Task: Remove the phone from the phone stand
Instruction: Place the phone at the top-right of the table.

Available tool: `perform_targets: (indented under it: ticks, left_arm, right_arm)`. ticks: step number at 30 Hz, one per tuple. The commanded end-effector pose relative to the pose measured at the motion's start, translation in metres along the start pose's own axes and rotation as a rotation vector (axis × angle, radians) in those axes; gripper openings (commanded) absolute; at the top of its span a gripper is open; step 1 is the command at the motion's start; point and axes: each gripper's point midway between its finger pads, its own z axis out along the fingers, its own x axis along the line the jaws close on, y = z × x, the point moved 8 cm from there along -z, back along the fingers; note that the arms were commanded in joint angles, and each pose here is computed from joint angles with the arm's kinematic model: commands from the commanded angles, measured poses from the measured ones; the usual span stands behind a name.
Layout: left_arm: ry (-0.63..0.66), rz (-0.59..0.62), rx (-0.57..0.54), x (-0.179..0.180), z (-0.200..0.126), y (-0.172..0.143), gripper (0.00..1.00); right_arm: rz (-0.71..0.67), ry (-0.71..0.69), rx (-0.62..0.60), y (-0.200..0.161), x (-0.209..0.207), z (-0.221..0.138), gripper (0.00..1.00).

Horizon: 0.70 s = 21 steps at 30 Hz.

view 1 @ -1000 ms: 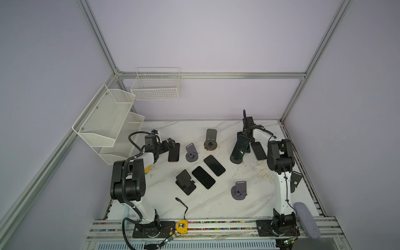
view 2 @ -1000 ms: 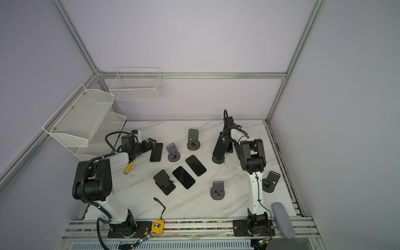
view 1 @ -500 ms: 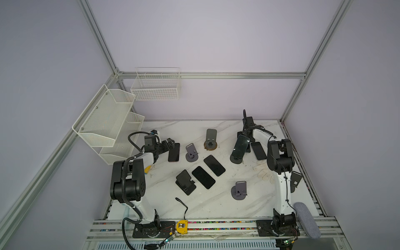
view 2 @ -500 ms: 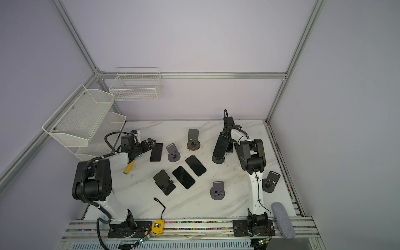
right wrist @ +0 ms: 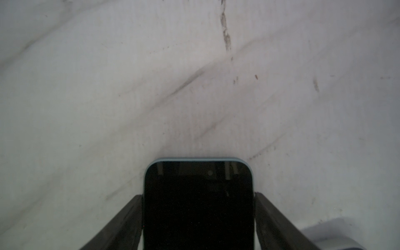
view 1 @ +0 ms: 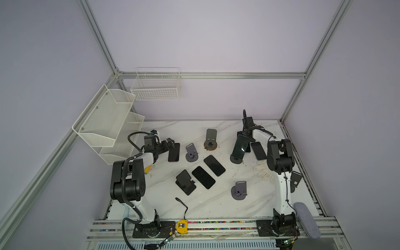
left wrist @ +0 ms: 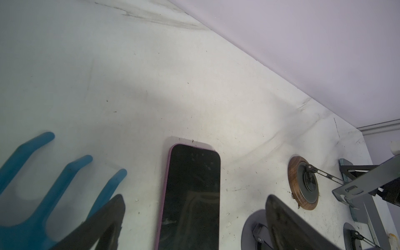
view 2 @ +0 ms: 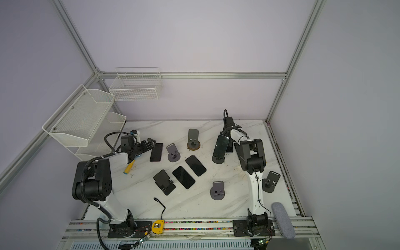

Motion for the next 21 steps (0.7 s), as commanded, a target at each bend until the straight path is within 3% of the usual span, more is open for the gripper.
perform_targets:
  ticks: [1, 11, 21]
  left_arm:
    - [-0.028, -0.015, -0.007, 0.0, -0.004, -0.003, 1.0]
    - [-0.044, -0.024, -0.042, 0.0, -0.005, -0.001, 1.0]
    - [-0.076, -0.039, -0.055, -0.005, -0.006, 0.002, 1.0]
  right_arm:
    - [-0.015, -0.046, 0.042, -0.01, -0.004, 0.0, 0.81]
    - [0.068, -0.046, -0.201, 0.039, -0.008, -0.062, 0.85]
    - [0.193, -0.125, -0.479, 0.069, -0.03, -0.153, 0.91]
